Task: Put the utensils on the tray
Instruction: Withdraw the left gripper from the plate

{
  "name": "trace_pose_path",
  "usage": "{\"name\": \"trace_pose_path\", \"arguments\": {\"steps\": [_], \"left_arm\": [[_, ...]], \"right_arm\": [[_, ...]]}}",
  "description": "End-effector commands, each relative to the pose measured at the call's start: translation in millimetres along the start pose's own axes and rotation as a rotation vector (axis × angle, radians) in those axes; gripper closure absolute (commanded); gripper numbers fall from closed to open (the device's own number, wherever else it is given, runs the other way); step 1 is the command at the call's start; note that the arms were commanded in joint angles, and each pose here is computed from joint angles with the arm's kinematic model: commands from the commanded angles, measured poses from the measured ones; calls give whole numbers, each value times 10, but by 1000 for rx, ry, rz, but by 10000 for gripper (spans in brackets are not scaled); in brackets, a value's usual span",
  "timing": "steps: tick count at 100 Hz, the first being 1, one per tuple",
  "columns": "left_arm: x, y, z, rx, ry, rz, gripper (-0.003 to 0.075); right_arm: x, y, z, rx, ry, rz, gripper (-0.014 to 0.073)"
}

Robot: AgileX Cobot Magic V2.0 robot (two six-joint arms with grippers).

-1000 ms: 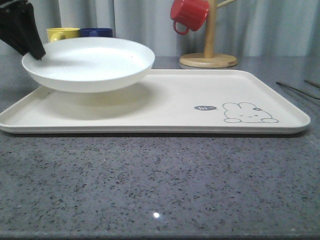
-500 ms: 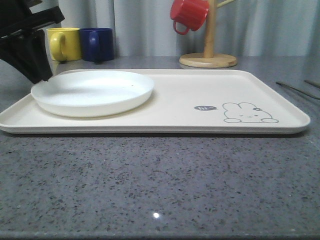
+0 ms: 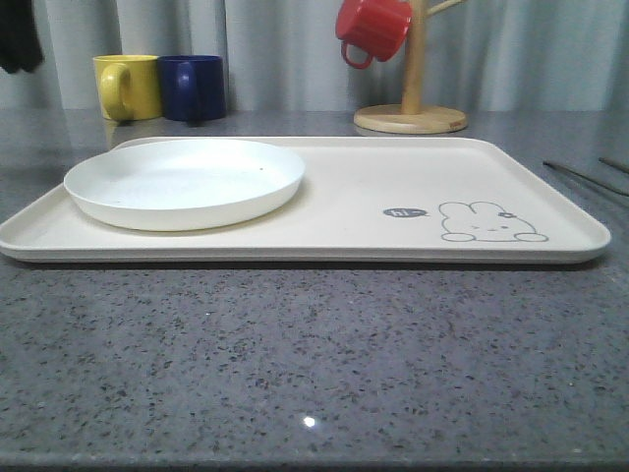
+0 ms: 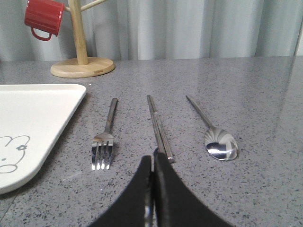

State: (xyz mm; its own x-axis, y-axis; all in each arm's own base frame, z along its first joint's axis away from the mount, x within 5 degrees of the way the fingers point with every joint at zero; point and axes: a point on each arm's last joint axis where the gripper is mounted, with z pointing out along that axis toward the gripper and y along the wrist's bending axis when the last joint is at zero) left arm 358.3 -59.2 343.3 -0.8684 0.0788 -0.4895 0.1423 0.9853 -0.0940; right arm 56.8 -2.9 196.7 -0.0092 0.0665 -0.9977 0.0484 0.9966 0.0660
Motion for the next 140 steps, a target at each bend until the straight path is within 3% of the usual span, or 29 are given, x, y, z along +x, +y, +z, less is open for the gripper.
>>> {"name": "trace_pose_path", "arguments": {"steps": [1, 33, 84, 112, 123, 140], "left_arm": [[-42, 35, -477, -104, -167, 12, 739], [506, 22, -789, -74, -290, 2, 739], [2013, 35, -1305, -11, -644, -11, 739], [2610, 58, -1422, 1, -785, -4, 739], [2710, 62, -1438, 4, -815, -2, 739], [2727, 62, -1448, 4, -823, -2, 739]], "right_arm": [[-81, 7, -19, -6, -95, -11, 656], [-81, 7, -19, -6, -95, -11, 656], [-123, 12, -24, -11, -142, -12, 656], [-313, 35, -69, -34, -328, -12, 656], [-431, 35, -82, -20, -241, -11, 656], [-619, 27, -56, 19, 41, -9, 656]]}}
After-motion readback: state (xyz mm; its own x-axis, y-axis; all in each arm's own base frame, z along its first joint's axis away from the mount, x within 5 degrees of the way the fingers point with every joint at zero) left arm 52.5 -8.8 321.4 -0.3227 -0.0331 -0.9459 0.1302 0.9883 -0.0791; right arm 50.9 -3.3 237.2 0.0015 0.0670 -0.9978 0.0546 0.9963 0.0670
